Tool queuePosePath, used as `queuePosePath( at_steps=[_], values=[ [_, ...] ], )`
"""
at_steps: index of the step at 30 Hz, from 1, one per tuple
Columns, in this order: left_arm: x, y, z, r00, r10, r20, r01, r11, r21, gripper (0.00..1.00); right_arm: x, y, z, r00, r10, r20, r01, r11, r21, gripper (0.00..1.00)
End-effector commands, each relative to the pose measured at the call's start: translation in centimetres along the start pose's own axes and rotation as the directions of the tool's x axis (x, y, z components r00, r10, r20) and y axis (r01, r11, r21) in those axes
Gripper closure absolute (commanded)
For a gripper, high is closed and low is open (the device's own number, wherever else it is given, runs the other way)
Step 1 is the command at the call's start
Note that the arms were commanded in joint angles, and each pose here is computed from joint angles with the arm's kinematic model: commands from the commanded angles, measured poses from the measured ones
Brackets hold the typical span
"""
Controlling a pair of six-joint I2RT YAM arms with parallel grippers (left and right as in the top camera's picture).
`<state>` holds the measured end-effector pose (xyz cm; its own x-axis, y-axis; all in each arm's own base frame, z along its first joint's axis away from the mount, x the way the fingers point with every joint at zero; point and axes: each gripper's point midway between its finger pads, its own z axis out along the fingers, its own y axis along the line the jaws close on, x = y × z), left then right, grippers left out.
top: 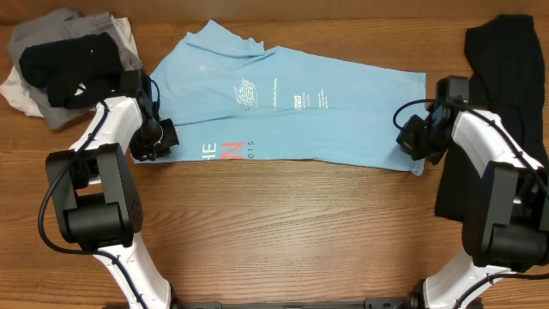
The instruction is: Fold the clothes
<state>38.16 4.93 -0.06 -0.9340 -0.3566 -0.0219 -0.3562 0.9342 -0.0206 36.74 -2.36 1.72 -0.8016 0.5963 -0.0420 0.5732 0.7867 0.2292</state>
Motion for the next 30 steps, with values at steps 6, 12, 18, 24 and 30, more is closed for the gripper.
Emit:
queuePosePath(
  at_steps=[6, 12, 18, 24, 30],
  values=[
    [1.7, 1.0, 2.6, 0.996, 0.011, -0.088, -0.015, 0.999, -0.041, 0.96, 1.2, -2.6, 1.7, 0.998, 0.058, 0.035, -0.06, 0.996, 0.071, 0.96],
    [2.7, 2.2, 3.2, 0.994, 0.007, -0.109, -0.018, 0.994, -0.103, 0.96, 2.2, -5.2, 2.4, 0.983, 0.174, 0.059, -0.182, 0.969, 0.169, 0.96],
    [4.4, 3.6, 3.3, 0.983, -0.078, -0.169, 0.056, 0.99, -0.128, 0.96, 3.0, -5.8, 2.4, 0.97, 0.238, 0.051, -0.243, 0.95, 0.195, 0.96],
    [6.8, 5.9, 2.5, 0.952, -0.143, -0.269, 0.098, 0.98, -0.173, 0.96, 3.6, -7.5, 2.0, 0.943, 0.321, 0.084, -0.332, 0.901, 0.278, 0.96],
    [8.6, 6.9, 1.6, 0.923, -0.183, -0.338, 0.121, 0.973, -0.197, 0.96, 3.9, -8.3, 1.7, 0.939, 0.333, 0.089, -0.344, 0.886, 0.311, 0.96]
  ],
)
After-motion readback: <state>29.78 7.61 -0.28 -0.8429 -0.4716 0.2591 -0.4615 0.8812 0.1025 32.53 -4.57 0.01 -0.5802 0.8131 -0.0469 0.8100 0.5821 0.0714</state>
